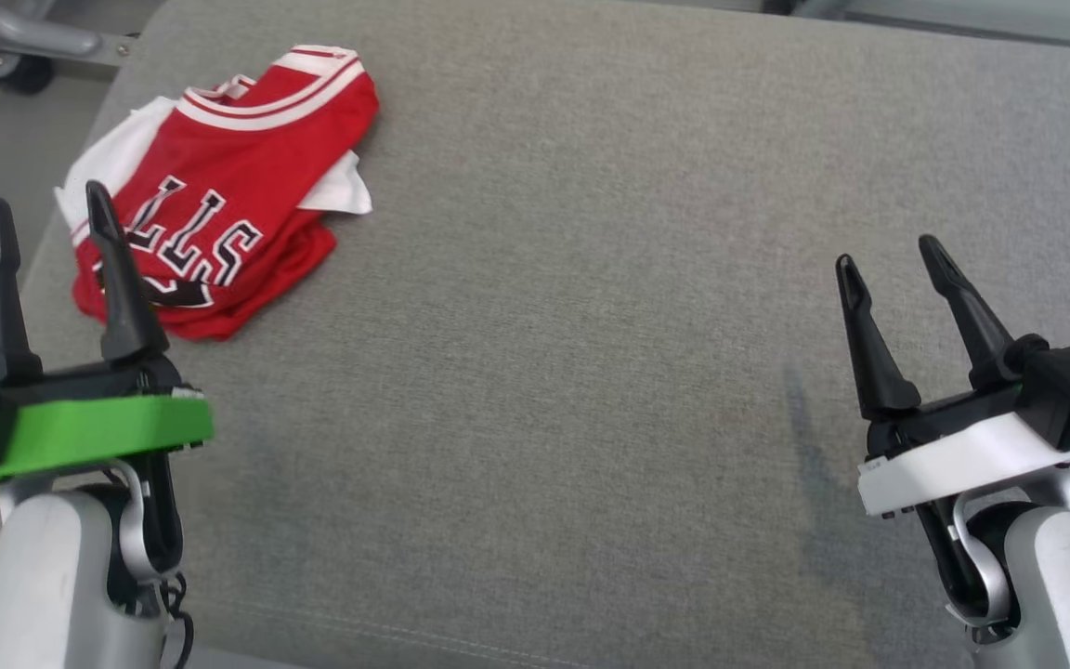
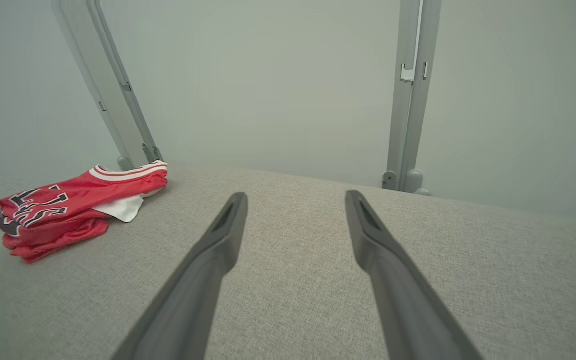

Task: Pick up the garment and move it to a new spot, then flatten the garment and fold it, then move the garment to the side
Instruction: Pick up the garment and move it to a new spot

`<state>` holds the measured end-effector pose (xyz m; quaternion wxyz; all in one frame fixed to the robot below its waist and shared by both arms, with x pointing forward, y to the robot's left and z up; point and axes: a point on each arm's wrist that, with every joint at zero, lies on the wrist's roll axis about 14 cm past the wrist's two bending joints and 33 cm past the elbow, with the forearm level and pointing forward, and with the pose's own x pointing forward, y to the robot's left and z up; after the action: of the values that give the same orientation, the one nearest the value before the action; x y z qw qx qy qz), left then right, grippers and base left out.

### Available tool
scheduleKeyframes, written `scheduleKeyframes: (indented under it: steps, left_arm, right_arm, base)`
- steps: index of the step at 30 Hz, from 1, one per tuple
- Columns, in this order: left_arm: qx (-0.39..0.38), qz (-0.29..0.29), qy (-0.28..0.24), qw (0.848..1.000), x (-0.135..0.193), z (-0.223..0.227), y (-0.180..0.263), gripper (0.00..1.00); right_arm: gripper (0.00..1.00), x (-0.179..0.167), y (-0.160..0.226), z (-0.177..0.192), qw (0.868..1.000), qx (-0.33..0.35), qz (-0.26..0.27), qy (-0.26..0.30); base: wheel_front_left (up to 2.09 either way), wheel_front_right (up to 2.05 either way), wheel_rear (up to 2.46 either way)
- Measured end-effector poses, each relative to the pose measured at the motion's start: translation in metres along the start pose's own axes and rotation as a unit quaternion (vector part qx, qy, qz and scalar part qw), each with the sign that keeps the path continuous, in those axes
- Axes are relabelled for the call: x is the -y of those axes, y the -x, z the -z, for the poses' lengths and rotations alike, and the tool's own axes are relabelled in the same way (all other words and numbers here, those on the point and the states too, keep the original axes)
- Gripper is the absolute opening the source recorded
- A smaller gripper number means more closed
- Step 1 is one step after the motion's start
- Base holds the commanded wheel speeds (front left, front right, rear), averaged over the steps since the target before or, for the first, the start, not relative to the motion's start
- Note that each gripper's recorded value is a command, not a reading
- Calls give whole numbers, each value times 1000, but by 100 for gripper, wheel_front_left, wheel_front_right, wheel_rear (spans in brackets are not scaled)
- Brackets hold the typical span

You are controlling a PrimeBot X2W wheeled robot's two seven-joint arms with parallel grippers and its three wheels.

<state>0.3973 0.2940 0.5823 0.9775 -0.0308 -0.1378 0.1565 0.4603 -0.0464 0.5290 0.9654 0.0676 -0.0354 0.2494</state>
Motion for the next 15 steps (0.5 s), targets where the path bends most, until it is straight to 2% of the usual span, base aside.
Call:
scheduleKeyframes:
  steps: [8, 15]
  left_arm:
    - [-116, 55, -16, 992, 19, 99, -48, 100]
    - [-242, 130, -61, 960, 36, 189, -54, 100]
  right_arm:
    - [100, 36, 1, 32, 999, -26, 36, -9]
    - [100, 61, 7, 56, 997, -48, 66, -13]
  base:
    - [0, 0, 0]
    - [0, 0, 0]
